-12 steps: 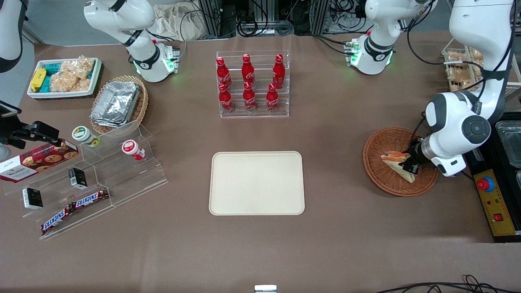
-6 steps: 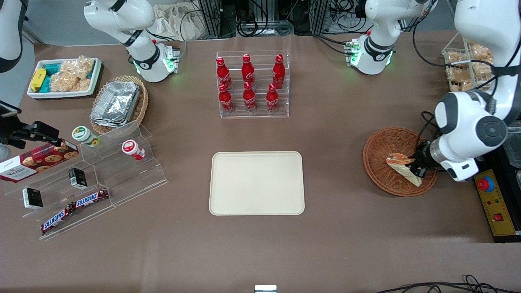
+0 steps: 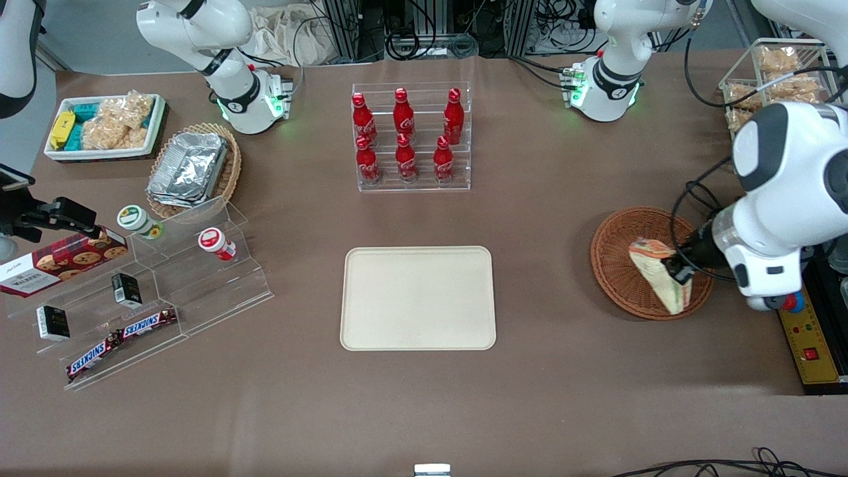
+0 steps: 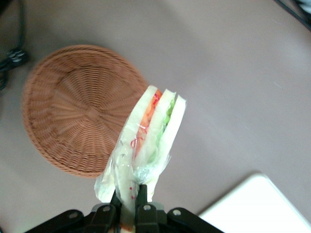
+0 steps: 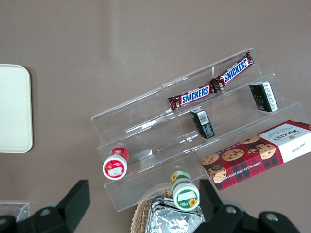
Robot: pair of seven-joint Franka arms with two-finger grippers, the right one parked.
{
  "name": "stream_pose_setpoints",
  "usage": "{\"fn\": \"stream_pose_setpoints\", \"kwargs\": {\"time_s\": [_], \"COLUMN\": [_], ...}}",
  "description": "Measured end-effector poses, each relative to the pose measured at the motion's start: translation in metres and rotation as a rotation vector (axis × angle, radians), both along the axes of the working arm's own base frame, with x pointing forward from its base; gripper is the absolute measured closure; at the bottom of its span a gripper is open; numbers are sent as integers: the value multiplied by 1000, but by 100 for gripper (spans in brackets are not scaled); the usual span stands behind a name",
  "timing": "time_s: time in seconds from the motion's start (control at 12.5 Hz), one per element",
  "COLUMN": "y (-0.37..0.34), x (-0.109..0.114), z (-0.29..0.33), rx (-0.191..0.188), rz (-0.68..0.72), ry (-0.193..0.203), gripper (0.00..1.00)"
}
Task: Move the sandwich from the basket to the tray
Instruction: 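Close the left gripper on the sandwich's wrapper end and lift, then carry the sandwich over the cream tray and lower it onto it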
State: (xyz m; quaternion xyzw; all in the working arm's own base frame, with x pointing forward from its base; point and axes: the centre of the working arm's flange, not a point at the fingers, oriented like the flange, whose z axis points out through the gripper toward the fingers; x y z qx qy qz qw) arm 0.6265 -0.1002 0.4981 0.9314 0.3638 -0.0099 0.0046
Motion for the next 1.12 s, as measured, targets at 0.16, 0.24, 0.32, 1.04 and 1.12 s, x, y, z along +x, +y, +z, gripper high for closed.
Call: {"fn": "stream_pose_setpoints", "kwargs": {"time_s": [0.16,0.24,0.32,1.04,1.12], "y": [-56,-81,-105,-279,-277], "x": [1,0,-1,-16,-7], "z": [13,8,-3,-172,-181], "rx": [-45,-70,-91,-135,-151], "rz": [-159,-217,-268,-532,-518], "ry": [-30,-22,-4,58,46], "gripper": [85,85,85,85,85]}}
